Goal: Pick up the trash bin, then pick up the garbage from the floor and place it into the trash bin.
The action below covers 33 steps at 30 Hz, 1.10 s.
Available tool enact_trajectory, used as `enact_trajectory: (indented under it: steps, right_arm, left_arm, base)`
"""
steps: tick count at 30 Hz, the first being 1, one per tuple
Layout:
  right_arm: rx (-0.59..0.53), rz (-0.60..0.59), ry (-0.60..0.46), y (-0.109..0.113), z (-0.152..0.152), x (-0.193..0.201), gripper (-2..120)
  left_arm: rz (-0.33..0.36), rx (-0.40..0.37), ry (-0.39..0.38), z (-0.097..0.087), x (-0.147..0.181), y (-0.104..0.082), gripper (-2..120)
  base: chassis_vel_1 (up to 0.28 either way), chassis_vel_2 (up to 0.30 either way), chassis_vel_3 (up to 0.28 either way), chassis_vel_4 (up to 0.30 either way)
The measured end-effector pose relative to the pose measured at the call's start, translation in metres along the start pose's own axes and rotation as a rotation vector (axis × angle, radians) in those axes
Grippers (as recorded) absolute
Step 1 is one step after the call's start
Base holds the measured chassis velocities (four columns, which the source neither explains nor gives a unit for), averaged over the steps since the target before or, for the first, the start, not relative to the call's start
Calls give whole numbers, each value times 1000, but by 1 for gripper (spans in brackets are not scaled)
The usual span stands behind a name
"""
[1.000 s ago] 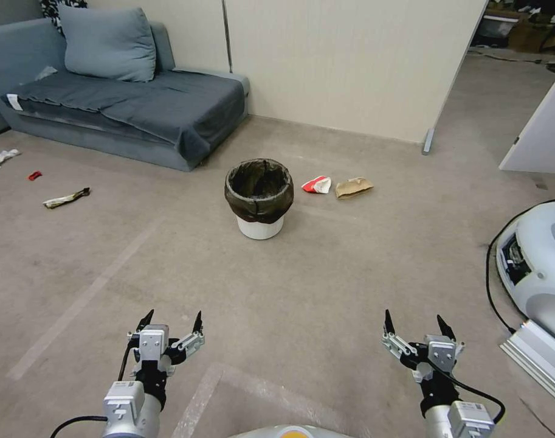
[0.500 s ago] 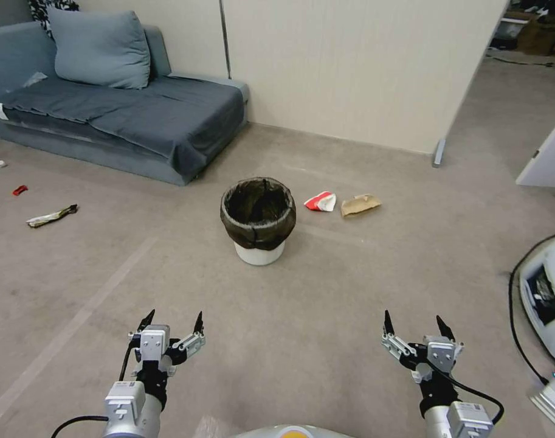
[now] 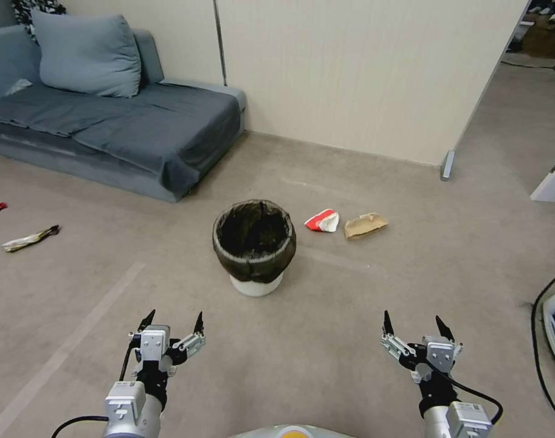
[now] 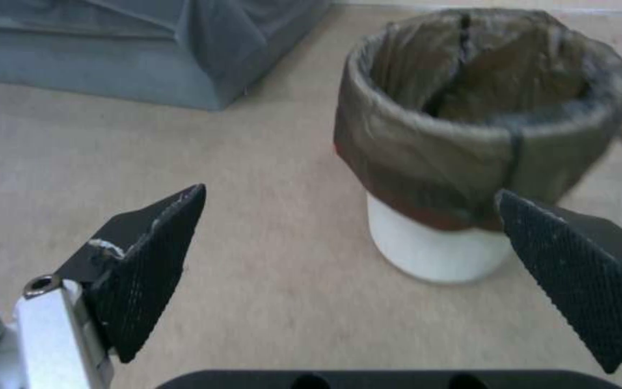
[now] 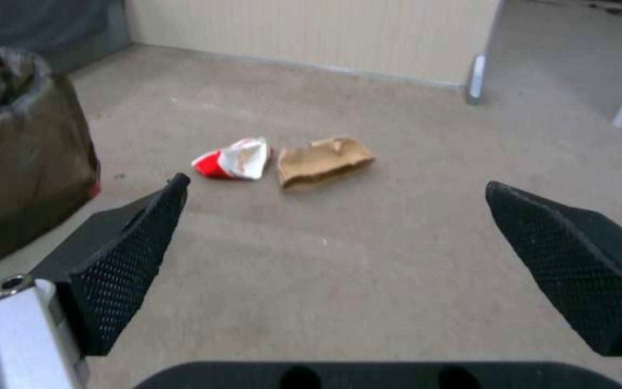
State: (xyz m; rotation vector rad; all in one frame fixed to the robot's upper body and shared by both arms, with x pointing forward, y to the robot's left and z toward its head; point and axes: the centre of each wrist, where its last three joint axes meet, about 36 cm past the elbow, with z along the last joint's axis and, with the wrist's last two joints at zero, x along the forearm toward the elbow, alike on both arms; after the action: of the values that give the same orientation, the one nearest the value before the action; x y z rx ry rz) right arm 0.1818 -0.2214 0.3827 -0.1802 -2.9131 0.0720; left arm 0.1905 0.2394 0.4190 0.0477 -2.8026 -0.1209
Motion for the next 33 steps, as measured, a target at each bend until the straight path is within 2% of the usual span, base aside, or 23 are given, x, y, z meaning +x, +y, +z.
enact_trajectory:
  steps: [23, 33]
  right_arm:
    - [-8, -2, -6, 2, 1, 0, 100]
    - [-14, 1, -7, 2, 2, 1, 100]
  left_arm:
    - [3, -1, 6, 2, 0, 0, 100]
    - [2, 4, 33, -5, -8, 9, 100]
  base:
    - [-211, 214, 208, -207]
    - [-27, 15, 21, -29]
